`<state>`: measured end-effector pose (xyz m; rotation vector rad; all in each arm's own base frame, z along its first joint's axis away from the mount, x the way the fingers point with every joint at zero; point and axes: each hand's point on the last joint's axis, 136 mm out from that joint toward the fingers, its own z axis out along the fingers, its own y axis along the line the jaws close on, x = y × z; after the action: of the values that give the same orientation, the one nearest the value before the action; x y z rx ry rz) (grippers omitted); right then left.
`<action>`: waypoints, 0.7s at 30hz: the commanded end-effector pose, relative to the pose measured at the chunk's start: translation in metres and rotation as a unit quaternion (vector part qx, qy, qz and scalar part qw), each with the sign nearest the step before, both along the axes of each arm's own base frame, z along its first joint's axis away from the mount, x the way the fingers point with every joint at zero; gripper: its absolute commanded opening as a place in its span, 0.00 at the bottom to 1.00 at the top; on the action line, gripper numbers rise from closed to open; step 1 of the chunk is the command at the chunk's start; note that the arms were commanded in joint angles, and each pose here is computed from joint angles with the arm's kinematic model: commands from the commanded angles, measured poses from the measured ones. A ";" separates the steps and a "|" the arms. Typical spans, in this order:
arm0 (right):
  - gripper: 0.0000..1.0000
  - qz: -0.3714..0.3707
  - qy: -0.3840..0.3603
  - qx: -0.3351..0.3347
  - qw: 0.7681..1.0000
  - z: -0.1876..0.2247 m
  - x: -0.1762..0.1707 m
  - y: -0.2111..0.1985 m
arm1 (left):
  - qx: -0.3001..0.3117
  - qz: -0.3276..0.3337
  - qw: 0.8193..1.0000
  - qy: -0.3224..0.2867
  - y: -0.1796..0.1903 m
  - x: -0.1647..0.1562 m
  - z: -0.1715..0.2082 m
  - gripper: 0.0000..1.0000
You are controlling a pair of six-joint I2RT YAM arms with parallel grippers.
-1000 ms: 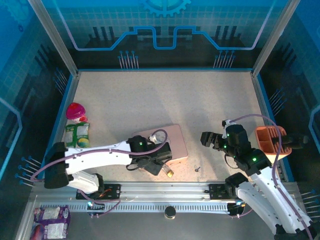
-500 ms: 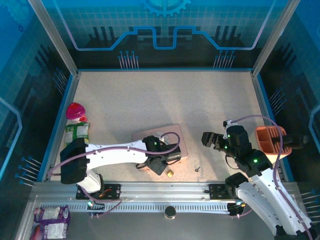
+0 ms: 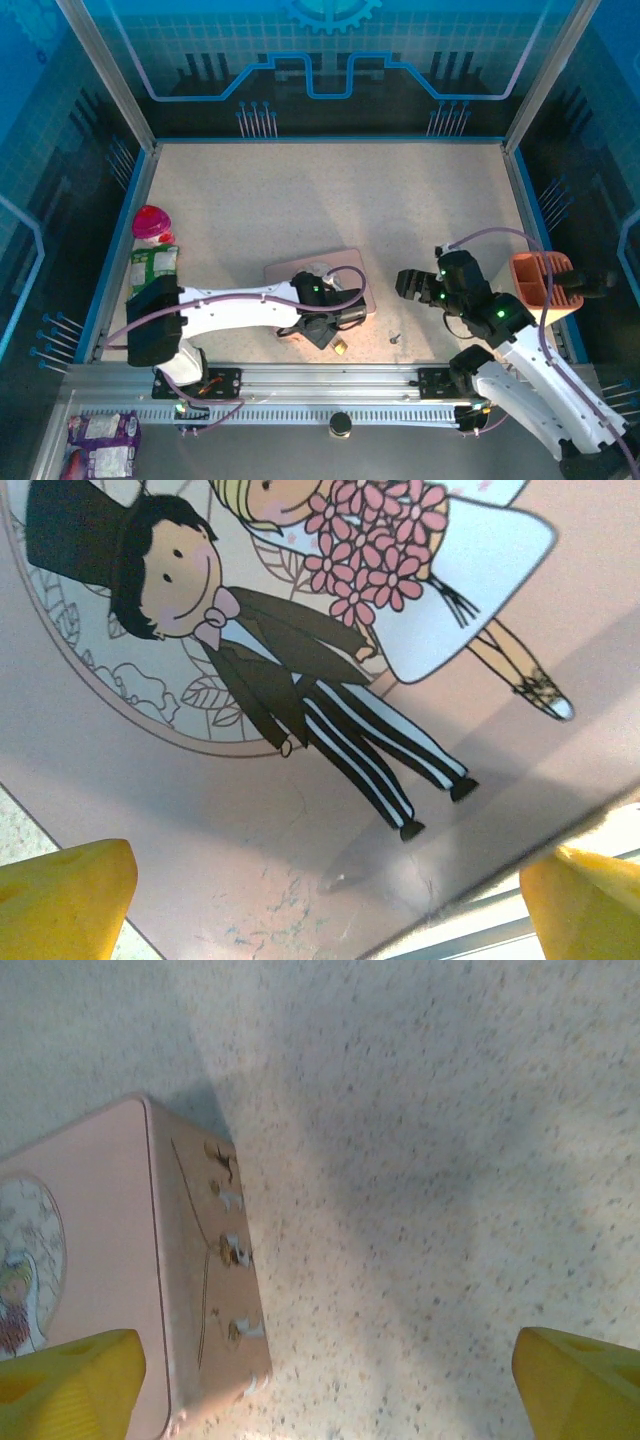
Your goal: Unlock the padlock with the key
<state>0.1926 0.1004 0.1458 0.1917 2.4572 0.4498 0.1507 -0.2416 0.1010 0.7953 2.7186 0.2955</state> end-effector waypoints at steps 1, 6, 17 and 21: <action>0.94 -0.030 0.043 -0.027 0.998 -0.023 -0.018 -0.006 | -0.077 -0.005 0.995 -0.056 -0.011 0.013 0.030 0.99; 0.86 -0.051 0.078 -0.044 0.995 -0.046 -0.039 -0.003 | -0.149 0.007 0.983 -0.103 -0.006 0.019 0.052 0.99; 0.63 -0.075 0.123 -0.045 0.989 -0.093 -0.069 0.021 | -0.223 0.041 0.958 -0.178 0.016 0.034 0.074 0.99; 0.56 -0.070 0.131 -0.048 0.988 -0.104 -0.073 0.035 | -0.250 0.049 0.948 -0.189 0.020 0.036 0.076 0.99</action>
<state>0.1147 0.1292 0.0441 0.2906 2.7382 0.2290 0.1790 -0.2225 0.1690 0.4619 2.3727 -0.1674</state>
